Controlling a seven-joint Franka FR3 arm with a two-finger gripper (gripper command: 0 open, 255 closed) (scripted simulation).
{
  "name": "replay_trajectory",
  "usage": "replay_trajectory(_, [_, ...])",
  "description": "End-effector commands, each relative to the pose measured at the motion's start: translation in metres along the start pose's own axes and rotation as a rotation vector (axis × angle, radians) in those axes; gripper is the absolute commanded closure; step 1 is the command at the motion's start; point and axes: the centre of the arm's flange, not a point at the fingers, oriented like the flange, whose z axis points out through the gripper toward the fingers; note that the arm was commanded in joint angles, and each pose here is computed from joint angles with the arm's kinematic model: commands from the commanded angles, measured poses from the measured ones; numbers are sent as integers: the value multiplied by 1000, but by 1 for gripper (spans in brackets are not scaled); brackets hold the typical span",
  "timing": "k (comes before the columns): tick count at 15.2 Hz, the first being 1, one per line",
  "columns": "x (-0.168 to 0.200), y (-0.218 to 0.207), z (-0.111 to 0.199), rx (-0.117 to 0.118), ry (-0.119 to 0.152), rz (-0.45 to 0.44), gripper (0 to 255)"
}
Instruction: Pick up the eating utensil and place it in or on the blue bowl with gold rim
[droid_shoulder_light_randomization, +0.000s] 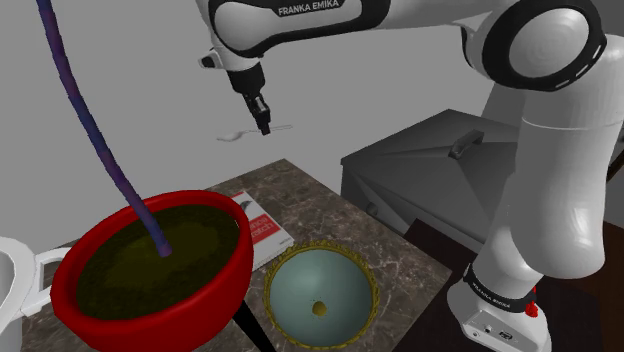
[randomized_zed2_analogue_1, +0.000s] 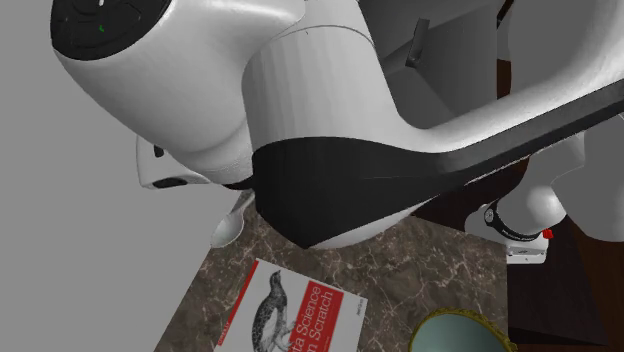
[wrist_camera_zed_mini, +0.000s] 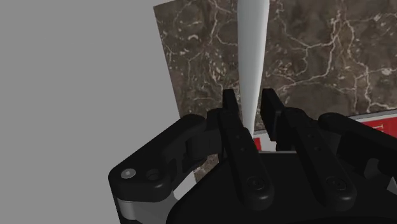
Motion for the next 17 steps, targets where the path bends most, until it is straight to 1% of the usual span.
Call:
replay_trajectory(1, [2,-25,-3,0,-1,1,255])
replay_trajectory(17, [19,-232,-39,0,-1,1,255])
